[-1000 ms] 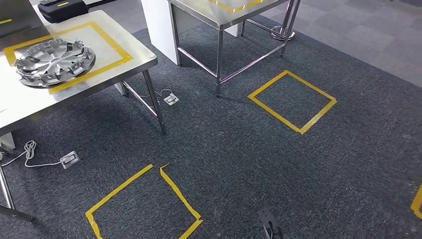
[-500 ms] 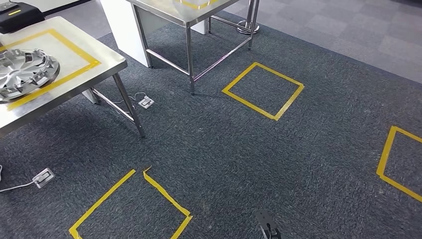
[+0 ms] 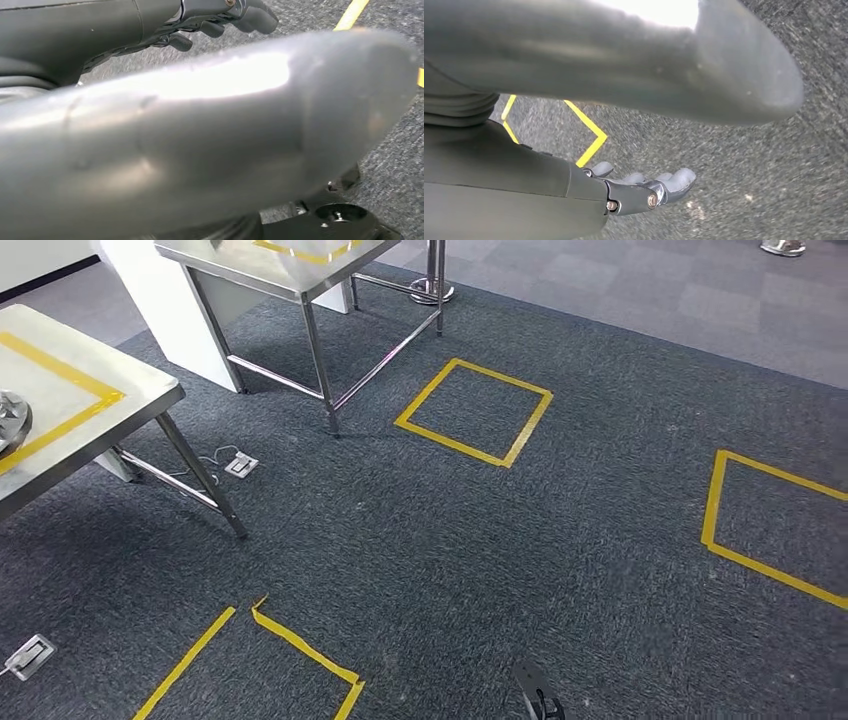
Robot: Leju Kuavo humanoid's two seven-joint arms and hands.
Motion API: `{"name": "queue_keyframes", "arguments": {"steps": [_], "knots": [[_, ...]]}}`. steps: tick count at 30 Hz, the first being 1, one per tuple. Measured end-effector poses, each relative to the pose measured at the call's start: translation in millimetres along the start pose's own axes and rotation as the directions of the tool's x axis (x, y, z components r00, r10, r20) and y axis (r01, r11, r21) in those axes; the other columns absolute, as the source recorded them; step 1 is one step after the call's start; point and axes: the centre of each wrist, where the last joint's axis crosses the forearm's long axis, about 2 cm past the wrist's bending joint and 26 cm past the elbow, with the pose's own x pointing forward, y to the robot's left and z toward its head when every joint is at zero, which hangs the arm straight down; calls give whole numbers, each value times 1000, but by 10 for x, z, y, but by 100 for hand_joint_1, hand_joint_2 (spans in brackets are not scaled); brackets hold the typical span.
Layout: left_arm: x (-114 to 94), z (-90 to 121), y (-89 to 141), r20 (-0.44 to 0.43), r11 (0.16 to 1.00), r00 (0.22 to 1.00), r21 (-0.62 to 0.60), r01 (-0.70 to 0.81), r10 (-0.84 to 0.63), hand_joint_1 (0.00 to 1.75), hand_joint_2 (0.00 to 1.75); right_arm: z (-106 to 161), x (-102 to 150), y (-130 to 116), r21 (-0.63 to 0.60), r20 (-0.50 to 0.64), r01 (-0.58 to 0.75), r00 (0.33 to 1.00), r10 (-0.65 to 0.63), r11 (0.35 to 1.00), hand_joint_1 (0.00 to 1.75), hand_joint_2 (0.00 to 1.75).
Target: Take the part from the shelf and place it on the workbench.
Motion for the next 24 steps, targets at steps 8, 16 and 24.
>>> {"name": "queue_keyframes", "arguments": {"steps": [8,16,24], "knots": [[-27,5,-14,-18,1000,1000,0,1,-1,0,0,2,9,27,-1,3,0,1000,0,1000,0,0],[2,6,-17,-10,1000,1000,-1,2,-2,0,0,3,5,33,-5,-7,9,1000,-9,1000,0,0],[11,5,-15,-3,1000,1000,-3,11,-11,0,0,4,11,47,-2,4,19,1000,-19,1000,0,0]]}}
